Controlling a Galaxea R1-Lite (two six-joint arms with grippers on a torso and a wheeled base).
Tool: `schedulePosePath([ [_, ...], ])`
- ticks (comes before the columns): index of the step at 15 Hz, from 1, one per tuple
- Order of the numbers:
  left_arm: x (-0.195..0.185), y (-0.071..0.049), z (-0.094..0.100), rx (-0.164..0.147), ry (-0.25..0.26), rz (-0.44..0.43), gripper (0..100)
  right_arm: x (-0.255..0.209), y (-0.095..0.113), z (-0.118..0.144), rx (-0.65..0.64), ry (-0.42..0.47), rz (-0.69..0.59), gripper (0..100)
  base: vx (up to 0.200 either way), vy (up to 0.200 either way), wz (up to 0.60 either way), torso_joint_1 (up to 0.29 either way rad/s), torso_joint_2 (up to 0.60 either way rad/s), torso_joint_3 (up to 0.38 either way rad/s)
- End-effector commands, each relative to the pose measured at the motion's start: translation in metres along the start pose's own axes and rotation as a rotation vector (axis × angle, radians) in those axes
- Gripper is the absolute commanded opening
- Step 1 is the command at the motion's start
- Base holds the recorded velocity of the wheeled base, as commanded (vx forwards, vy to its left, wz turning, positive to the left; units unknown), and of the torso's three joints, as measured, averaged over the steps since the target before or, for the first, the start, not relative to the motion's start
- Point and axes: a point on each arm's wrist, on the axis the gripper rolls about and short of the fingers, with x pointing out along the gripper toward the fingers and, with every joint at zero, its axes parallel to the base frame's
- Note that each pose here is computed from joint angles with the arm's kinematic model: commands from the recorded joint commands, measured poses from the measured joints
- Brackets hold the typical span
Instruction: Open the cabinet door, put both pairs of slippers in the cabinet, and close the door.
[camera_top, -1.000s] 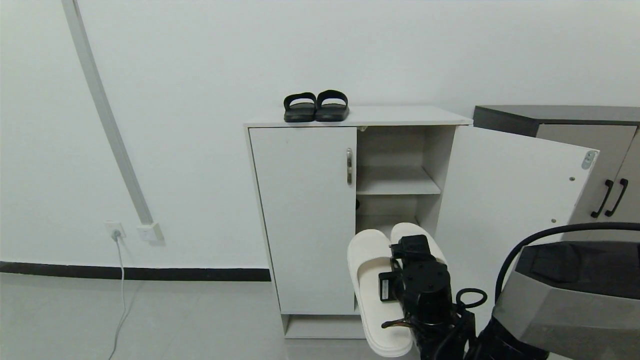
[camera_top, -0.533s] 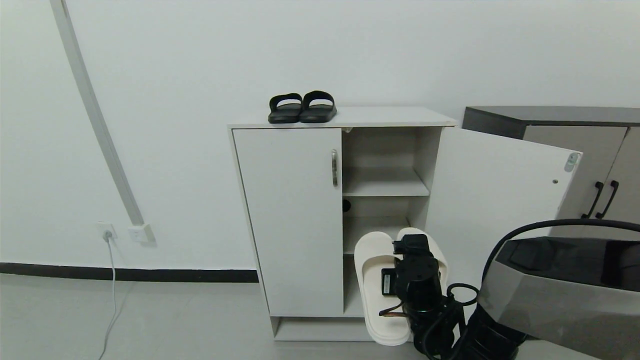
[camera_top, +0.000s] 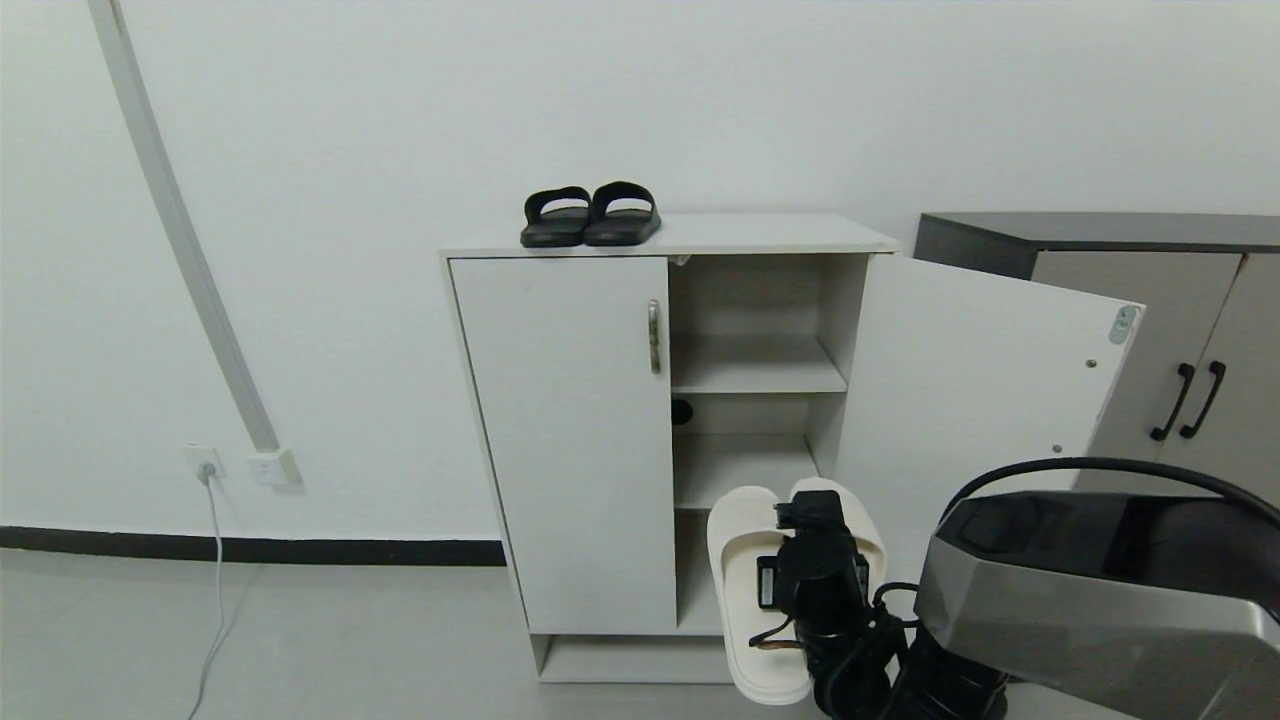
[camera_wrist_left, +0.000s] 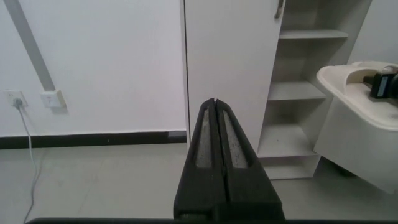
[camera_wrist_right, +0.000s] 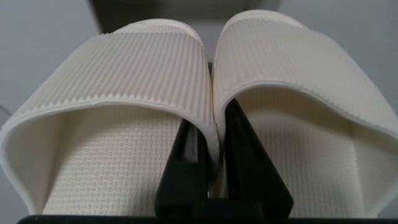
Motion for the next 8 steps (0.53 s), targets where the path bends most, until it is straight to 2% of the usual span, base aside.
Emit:
schedulePosePath([
  [1,0.0002,0.0,0.0,0.0,0.002,0.0,0,0.0031,0.0,-0.0065,-0.008,0.011,-0.004,0,0.0,0.0,0.0,0.0,0.0,0.0],
  [6,0.0002,0.0,0.0,0.0,0.002,-0.001,0,0.0102,0.0037,-0.0149,-0.013,0.017,-0.004,0,0.0,0.0,0.0,0.0,0.0,0.0],
  [8,0.0002,0.0,0.0,0.002,0.002,-0.001,0,0.0117,0.0047,-0.0164,-0.014,0.017,-0.004,0,0.0,0.0,0.0,0.002,0.0,-0.11],
])
